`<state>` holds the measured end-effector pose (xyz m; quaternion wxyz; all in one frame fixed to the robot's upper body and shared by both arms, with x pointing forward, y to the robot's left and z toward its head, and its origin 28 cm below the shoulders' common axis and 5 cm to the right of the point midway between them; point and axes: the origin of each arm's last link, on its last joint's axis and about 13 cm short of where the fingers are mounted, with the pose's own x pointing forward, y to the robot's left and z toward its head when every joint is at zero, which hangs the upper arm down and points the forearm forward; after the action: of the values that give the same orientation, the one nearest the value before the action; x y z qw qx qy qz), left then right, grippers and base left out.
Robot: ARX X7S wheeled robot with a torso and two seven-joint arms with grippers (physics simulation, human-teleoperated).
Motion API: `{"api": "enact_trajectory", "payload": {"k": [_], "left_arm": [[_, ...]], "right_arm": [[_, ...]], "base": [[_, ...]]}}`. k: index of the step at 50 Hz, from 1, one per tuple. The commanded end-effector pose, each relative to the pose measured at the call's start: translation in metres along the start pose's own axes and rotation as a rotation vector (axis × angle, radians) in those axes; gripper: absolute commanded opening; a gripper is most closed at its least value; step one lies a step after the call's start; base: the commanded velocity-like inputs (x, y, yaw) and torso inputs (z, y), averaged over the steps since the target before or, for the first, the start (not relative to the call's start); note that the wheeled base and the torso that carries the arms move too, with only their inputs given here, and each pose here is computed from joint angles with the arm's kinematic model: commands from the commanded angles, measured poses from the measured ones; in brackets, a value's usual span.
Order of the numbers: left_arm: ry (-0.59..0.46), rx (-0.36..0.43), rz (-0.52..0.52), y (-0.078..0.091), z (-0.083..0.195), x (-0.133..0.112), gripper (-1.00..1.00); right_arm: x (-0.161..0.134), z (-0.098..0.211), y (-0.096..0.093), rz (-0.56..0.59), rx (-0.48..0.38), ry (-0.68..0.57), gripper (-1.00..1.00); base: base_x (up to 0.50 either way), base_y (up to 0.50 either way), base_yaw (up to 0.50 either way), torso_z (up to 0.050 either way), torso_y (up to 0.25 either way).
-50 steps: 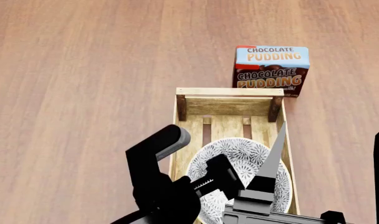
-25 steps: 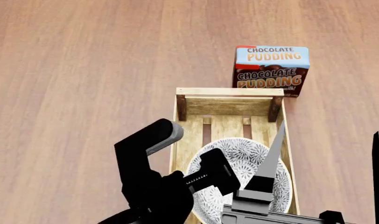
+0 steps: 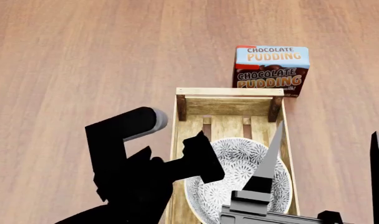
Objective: Pick up the bowl on the left and put it in the tray.
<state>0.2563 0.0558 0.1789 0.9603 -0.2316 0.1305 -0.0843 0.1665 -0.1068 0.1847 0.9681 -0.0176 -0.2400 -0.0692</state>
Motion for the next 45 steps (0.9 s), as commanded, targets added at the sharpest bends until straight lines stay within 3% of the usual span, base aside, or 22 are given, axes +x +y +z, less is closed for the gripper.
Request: {"api": "enact_trajectory", "payload": {"k": [1,14,17,18,23,29,36,37,45], "left_arm": [[-0.110,0.101,-0.004,0.006,0.011,-0.013,1.00],[-0.323,0.296,0.057,0.027,0.018,-0.028,1.00],[-0.319,0.261,0.038,0.031,0.019,-0.031,1.00],[-0.341,0.301,0.056,0.033,0.019,-0.033,1.00],[-0.405,0.279,0.020,0.038,0.022,-0.043,1.00],[-0.526,0.358,0.007,0.044,0.026,-0.060,1.00],[-0.548,0.390,0.019,0.056,0.024,-0.068,1.00],[-0.569,0.427,0.032,0.059,0.023,-0.071,1.00],[-0.581,0.447,0.066,0.075,0.016,-0.081,1.00]], "right_arm": [[0.000,-0.001,0.001,0.003,0.000,0.002,1.00],[0.000,-0.003,0.002,0.006,-0.001,0.009,1.00],[0.000,-0.003,0.003,0.010,-0.001,0.009,1.00],[0.000,-0.003,0.003,0.011,-0.002,0.009,1.00],[0.000,-0.005,0.003,0.011,-0.005,0.013,1.00],[0.000,-0.007,0.004,0.018,-0.006,0.018,1.00],[0.000,-0.008,0.006,0.025,-0.007,0.022,1.00],[0.000,-0.007,0.006,0.026,-0.007,0.022,1.00],[0.000,-0.010,0.008,0.032,-0.008,0.030,1.00]], "base": [[0.00,0.00,0.00,0.000,0.000],[0.00,0.00,0.00,0.000,0.000],[0.00,0.00,0.00,0.000,0.000],[0.00,0.00,0.00,0.000,0.000],[0.00,0.00,0.00,0.000,0.000],[0.00,0.00,0.00,0.000,0.000],[0.00,0.00,0.00,0.000,0.000],[0.00,0.00,0.00,0.000,0.000],[0.00,0.00,0.00,0.000,0.000]]}}
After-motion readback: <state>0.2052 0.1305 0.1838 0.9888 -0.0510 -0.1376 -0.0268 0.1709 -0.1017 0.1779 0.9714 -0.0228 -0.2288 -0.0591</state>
